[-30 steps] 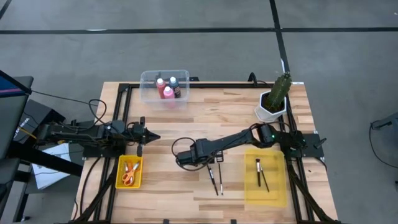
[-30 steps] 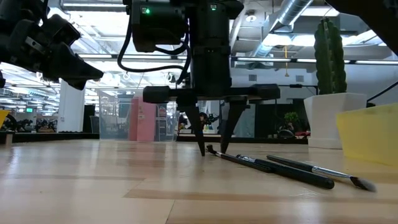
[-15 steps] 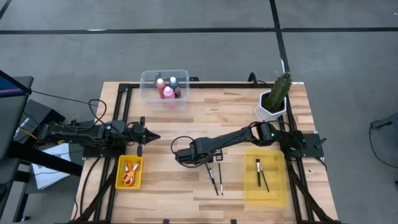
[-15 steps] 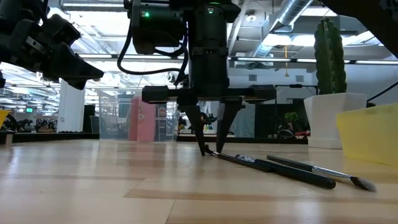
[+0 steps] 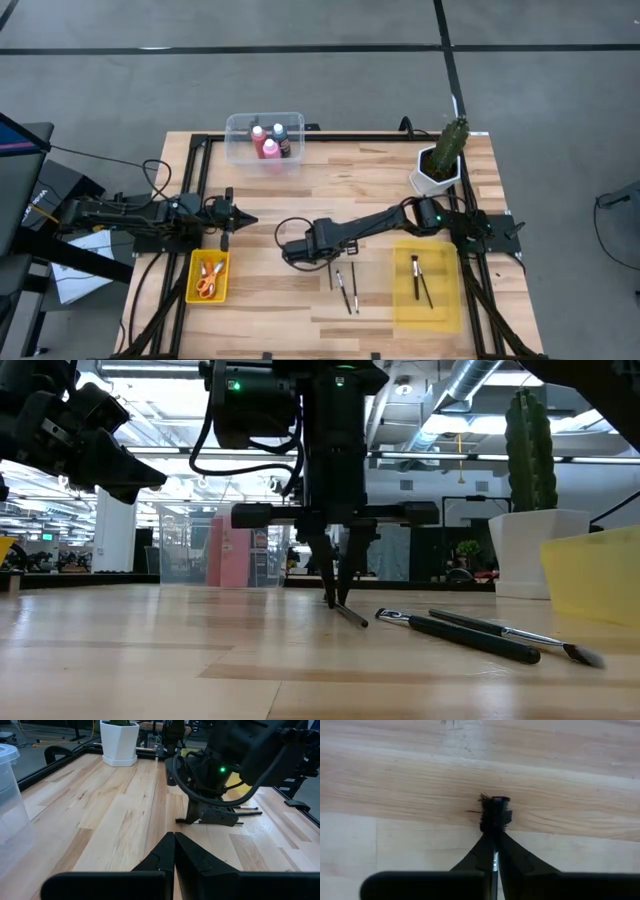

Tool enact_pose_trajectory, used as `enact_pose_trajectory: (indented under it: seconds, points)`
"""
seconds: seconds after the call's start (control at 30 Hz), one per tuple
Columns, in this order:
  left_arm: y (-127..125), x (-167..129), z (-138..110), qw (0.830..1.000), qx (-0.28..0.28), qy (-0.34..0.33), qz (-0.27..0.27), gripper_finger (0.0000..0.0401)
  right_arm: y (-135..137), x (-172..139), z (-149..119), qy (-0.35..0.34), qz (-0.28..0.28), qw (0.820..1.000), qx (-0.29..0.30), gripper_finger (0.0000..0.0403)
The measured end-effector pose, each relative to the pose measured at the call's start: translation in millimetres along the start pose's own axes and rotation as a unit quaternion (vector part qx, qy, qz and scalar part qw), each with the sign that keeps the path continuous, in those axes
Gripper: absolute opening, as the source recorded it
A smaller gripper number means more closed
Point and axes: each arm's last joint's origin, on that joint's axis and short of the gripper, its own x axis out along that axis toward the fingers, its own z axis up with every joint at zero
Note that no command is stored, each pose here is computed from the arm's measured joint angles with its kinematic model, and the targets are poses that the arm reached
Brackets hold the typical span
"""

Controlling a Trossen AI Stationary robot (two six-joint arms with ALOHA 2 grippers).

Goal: Pick & Place Paint Supplies
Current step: Put the brow brush into the yellow bin

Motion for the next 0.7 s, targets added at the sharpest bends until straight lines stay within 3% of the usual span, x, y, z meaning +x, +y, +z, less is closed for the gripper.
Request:
enact_pose_trajectory:
  seconds: [0.7]
  points:
    - [0,0,0,1.0,0.0,0.0,-0.002,0.0001,8,-36,-43,-0.038,0.076,0.996,0.012,0.0002]
